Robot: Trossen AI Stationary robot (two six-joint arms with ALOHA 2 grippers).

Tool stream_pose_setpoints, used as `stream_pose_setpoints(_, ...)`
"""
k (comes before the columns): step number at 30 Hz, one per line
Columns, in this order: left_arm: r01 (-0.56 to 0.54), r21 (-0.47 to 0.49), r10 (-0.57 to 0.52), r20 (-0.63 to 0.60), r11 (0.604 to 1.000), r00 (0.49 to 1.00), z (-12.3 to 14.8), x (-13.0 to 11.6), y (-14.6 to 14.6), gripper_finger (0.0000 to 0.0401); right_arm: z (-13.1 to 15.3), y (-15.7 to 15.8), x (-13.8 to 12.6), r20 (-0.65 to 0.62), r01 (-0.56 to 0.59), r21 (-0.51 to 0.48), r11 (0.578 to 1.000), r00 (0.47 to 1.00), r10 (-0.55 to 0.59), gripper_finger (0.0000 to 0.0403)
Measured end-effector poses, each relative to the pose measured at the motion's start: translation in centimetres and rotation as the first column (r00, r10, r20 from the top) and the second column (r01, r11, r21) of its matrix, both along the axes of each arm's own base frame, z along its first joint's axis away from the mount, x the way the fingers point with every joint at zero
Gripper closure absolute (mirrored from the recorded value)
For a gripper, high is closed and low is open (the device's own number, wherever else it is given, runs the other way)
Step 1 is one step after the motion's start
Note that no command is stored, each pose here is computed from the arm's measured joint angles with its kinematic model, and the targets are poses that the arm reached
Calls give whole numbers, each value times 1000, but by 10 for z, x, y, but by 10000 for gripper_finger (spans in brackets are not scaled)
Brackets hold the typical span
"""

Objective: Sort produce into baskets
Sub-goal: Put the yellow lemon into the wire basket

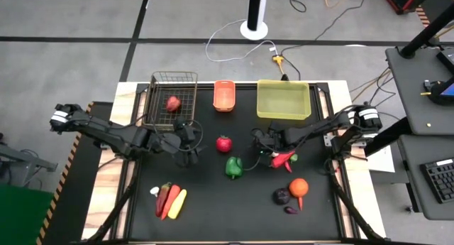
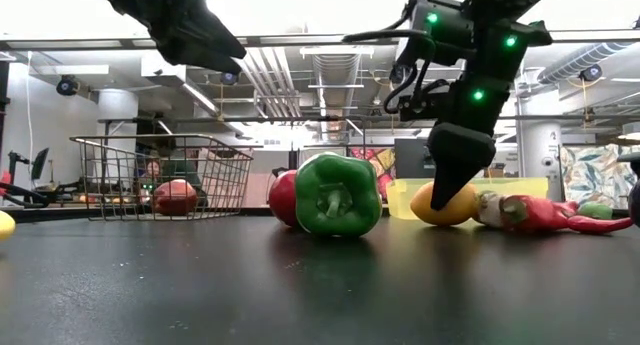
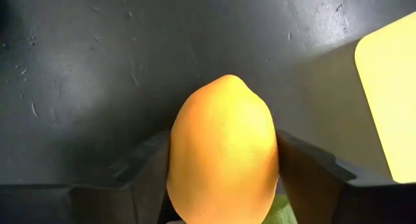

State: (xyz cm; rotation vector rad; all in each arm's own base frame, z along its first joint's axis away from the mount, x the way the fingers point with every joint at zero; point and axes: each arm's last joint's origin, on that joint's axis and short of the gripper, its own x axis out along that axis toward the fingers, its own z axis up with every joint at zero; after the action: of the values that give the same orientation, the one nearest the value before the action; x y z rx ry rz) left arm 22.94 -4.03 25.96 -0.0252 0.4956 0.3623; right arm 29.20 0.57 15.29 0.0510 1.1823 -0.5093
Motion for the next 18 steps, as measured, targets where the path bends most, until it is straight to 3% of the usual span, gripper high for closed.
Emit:
stream_pose_setpoints(6,23,-10,-23,-4,1000,1000,-1,1,-1,117,13,0,-1,50,-23,-17,1000,998,23,182)
stream_pose_setpoints(11,179,-46,-177,31,983,984,3,5,-6,117,38,1,4,205,-76,-50,996,975,84,179)
stream_pose_setpoints(14,231,-26,-229,75,973,971,5,7,-7,117,57,7,11,343,-152,-111,982,922,181,178)
stream_pose_setpoints(18,243,5,-241,142,970,960,6,9,-7,117,79,21,24,491,-267,-254,930,792,361,177)
